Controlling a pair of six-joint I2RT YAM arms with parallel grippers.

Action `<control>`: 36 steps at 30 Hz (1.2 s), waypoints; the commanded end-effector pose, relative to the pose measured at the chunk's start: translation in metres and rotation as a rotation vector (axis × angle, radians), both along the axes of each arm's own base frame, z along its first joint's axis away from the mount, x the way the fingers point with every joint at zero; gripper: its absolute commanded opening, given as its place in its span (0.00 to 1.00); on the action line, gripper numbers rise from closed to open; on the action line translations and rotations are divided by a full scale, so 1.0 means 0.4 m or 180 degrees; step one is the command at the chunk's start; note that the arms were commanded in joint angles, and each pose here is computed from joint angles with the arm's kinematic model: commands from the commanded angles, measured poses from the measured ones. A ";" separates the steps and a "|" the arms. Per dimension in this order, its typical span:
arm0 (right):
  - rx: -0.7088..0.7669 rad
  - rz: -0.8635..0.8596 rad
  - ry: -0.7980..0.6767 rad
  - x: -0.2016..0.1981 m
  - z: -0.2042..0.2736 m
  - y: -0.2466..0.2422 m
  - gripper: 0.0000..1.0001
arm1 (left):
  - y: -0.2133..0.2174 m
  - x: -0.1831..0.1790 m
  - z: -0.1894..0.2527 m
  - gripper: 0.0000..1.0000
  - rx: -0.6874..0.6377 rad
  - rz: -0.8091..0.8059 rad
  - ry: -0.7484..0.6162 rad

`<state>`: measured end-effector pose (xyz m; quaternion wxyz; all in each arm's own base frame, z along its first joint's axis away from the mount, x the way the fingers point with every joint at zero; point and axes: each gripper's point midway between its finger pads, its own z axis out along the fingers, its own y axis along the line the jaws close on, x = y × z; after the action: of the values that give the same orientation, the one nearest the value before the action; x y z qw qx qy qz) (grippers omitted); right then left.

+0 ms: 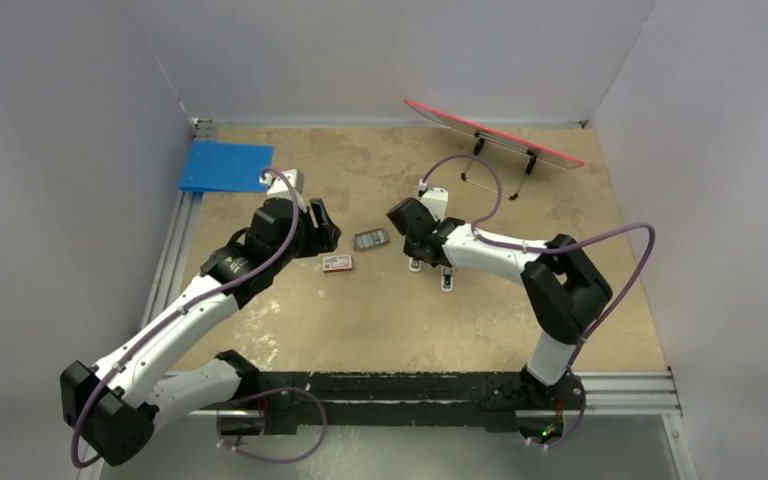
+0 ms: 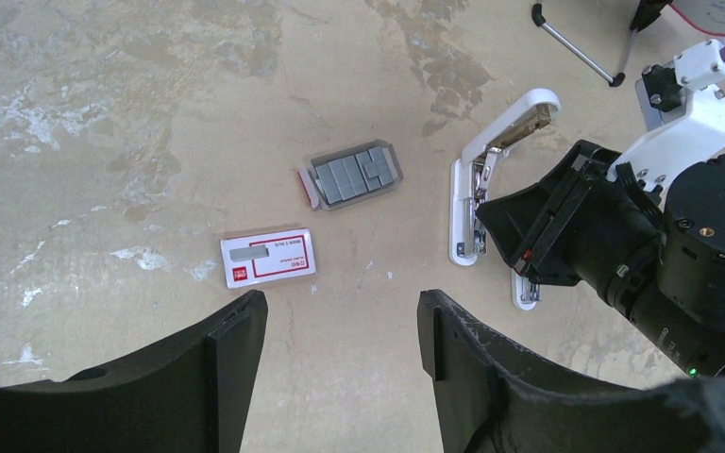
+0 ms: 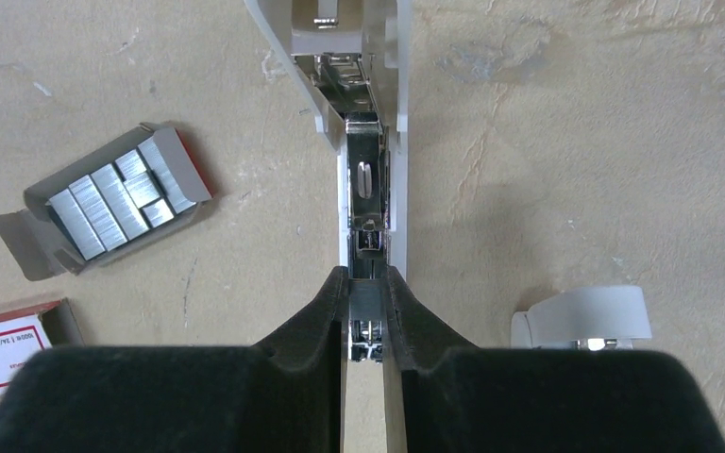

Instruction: Load the staples into the stapler

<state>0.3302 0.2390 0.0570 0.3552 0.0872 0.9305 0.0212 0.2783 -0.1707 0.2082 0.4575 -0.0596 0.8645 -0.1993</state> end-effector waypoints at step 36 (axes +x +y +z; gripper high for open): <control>0.0104 -0.0038 -0.0084 -0.006 0.040 0.017 0.29 | -0.012 0.014 0.010 0.60 -0.0107 0.0000 -0.0061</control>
<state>0.3255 0.2419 0.0492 0.3481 0.0867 0.9333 0.0174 0.2792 -0.1729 0.2070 0.4554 -0.0577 0.8652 -0.2016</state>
